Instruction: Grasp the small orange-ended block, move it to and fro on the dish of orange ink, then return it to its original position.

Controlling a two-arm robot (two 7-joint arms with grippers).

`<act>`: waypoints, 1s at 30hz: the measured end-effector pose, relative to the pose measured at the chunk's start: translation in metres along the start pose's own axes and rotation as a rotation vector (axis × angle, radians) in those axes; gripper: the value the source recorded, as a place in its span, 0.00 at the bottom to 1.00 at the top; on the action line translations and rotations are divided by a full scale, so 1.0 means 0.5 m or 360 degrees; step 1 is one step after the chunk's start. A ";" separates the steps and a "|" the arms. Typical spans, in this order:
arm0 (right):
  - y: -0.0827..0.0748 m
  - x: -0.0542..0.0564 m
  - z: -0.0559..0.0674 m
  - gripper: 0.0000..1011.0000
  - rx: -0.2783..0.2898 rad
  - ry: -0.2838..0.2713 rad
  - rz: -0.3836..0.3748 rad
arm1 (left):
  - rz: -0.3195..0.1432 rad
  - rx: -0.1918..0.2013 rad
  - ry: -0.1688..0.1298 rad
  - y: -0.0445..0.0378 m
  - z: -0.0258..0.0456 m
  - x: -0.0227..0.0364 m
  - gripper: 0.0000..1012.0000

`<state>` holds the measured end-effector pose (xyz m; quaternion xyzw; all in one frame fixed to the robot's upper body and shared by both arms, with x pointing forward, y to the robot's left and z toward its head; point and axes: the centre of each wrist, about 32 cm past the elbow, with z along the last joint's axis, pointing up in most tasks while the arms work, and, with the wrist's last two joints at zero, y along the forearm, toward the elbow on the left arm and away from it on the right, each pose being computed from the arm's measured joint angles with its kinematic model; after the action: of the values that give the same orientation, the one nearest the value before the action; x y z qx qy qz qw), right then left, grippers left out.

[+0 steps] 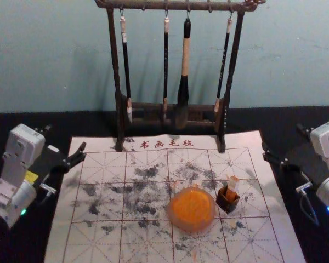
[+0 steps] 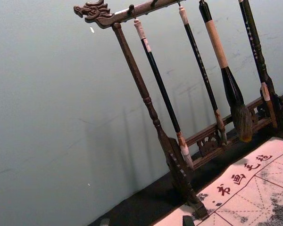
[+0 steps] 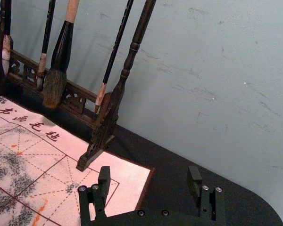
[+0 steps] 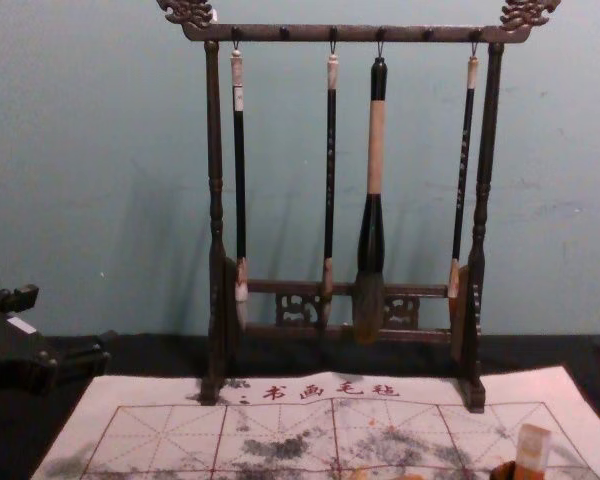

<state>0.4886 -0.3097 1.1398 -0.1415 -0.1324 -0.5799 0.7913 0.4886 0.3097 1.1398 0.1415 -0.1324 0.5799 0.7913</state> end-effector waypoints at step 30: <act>-0.015 0.003 0.011 0.99 0.0058 0.0035 0.0102 | 0.0000 0.0000 0.0000 0.000 0.000 0.000 0.99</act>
<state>0.4818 -0.3111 1.1459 -0.1248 -0.1296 -0.5534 0.8133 0.4886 0.3097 1.1398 0.1415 -0.1325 0.5799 0.7913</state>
